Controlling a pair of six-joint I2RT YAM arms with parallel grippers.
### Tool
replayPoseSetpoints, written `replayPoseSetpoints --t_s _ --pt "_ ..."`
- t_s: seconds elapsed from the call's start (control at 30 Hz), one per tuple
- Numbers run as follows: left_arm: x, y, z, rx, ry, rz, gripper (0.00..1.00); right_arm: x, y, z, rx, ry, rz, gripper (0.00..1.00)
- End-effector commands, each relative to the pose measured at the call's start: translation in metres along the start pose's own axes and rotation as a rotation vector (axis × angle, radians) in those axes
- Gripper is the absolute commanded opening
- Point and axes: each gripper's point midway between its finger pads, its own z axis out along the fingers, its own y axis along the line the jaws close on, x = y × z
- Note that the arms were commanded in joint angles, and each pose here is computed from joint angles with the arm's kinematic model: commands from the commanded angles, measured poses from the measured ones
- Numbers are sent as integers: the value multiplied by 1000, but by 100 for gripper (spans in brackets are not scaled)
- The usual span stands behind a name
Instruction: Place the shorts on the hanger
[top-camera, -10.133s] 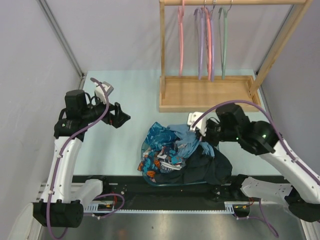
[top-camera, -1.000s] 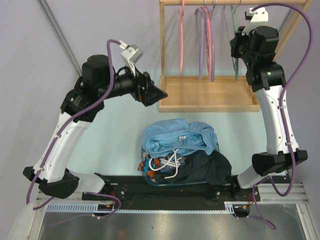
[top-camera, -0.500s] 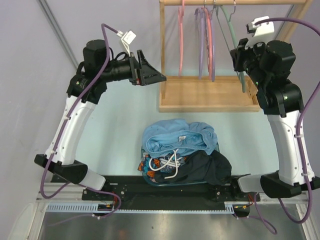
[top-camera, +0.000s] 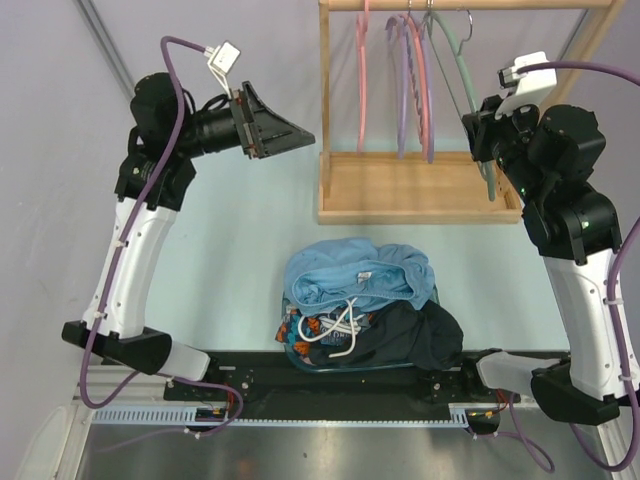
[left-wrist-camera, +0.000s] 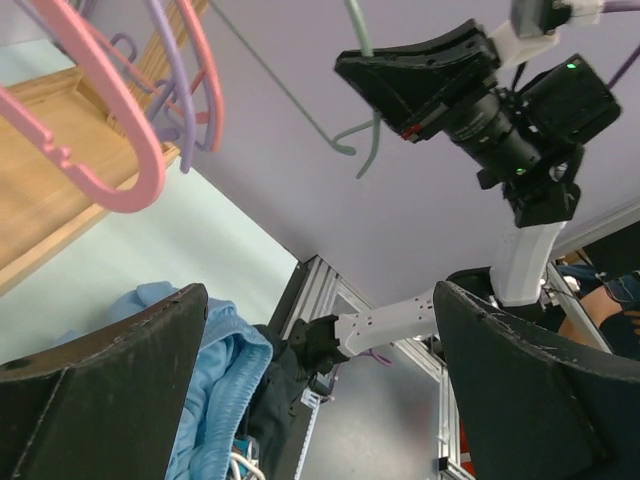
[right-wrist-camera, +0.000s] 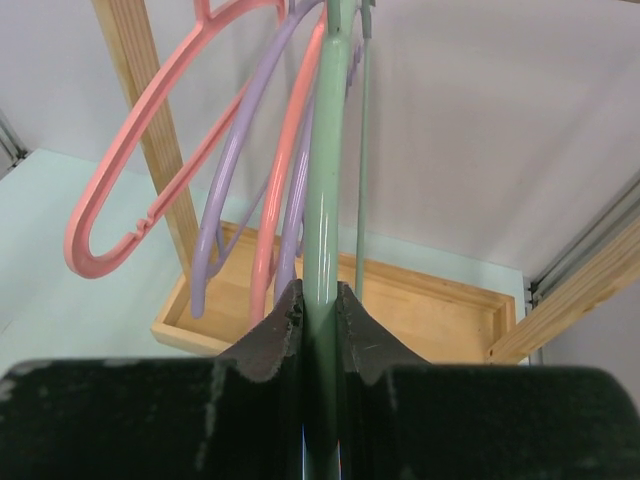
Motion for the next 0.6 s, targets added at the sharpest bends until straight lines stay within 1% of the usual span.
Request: replayPoseSetpoints --t_s 0.0,0.1,0.17,0.2,0.27,0.33,0.37,0.4,0.43,0.47,0.5,0.53,0.57 --pt "13 25 -4 -54 6 14 100 -23 -10 -24 25 -104 -18 0" --pt "24 45 -4 -108 16 21 100 -14 -9 -36 19 -78 -27 0" --pt "31 58 -6 -153 22 38 100 2 -17 -45 56 -22 -27 0" --pt "34 65 -8 -183 21 39 100 3 -25 -56 89 -21 -28 0" --pt "45 74 -13 -218 27 52 100 18 -36 -69 141 26 -43 0" --pt "57 85 -21 -271 30 66 100 25 -48 -90 196 50 -51 0" --pt "61 88 -24 -292 25 71 100 40 -53 -99 221 106 -58 0" --pt "66 93 -28 -316 27 72 100 47 -56 -108 235 129 -65 0" --pt "75 109 -32 -365 33 79 100 52 -59 -119 244 146 -82 0" --pt "78 105 -39 -377 22 101 100 71 -59 -129 239 222 -104 0" --pt "83 109 -43 -405 22 105 100 80 -55 -135 212 258 -121 0" --pt "91 122 -49 -454 27 118 100 91 -51 -139 185 302 -137 0" --pt "94 118 -55 -458 17 145 100 111 -46 -151 145 390 -162 0"
